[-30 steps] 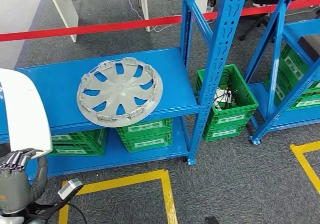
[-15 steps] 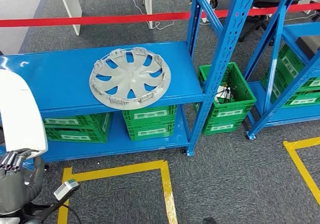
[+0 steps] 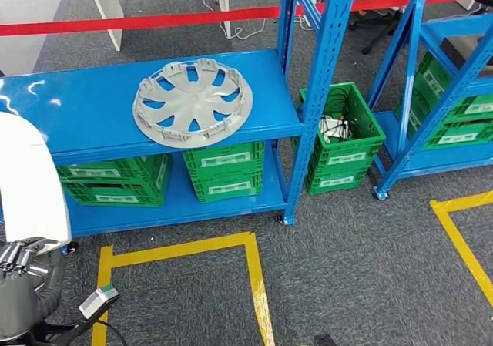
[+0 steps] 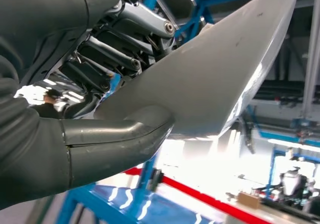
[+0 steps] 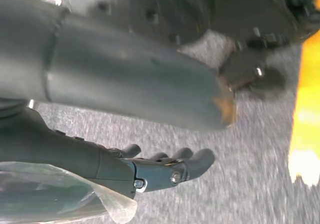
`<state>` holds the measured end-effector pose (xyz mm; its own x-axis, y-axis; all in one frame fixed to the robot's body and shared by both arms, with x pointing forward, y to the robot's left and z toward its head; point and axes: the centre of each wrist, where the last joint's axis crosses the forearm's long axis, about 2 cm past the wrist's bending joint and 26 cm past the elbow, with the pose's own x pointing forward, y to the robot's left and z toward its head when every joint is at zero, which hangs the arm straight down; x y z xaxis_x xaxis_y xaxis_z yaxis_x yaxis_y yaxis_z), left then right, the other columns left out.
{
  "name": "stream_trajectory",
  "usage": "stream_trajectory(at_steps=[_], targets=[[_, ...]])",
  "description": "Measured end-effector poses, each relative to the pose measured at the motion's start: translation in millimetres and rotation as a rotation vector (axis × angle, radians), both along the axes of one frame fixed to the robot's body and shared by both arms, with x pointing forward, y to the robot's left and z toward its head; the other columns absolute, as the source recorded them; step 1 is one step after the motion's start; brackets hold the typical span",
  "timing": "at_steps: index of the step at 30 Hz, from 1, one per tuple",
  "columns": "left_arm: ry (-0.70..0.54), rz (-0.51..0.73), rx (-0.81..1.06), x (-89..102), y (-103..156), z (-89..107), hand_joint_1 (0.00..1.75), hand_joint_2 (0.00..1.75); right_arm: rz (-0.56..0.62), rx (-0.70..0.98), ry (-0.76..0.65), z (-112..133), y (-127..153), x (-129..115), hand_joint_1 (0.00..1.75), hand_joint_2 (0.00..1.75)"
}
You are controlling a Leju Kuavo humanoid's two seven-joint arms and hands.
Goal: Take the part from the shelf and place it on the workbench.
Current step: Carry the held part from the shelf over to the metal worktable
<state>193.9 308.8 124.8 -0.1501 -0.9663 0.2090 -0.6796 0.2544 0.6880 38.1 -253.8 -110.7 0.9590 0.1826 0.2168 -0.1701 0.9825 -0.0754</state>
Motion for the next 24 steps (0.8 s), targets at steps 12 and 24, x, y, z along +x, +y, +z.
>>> stream_trajectory(at_steps=[12,24], targets=[[-0.006,0.041,0.016,-8.2,17.4,1.4,1.75,1.75,0.039,0.01,-0.007,2.0,7.9,11.6,0.0,0.0],[-0.004,0.06,0.021,-12.4,26.0,1.3,1.75,1.75,0.048,0.011,-0.01,2.8,8.1,17.5,0.0,0.0]])
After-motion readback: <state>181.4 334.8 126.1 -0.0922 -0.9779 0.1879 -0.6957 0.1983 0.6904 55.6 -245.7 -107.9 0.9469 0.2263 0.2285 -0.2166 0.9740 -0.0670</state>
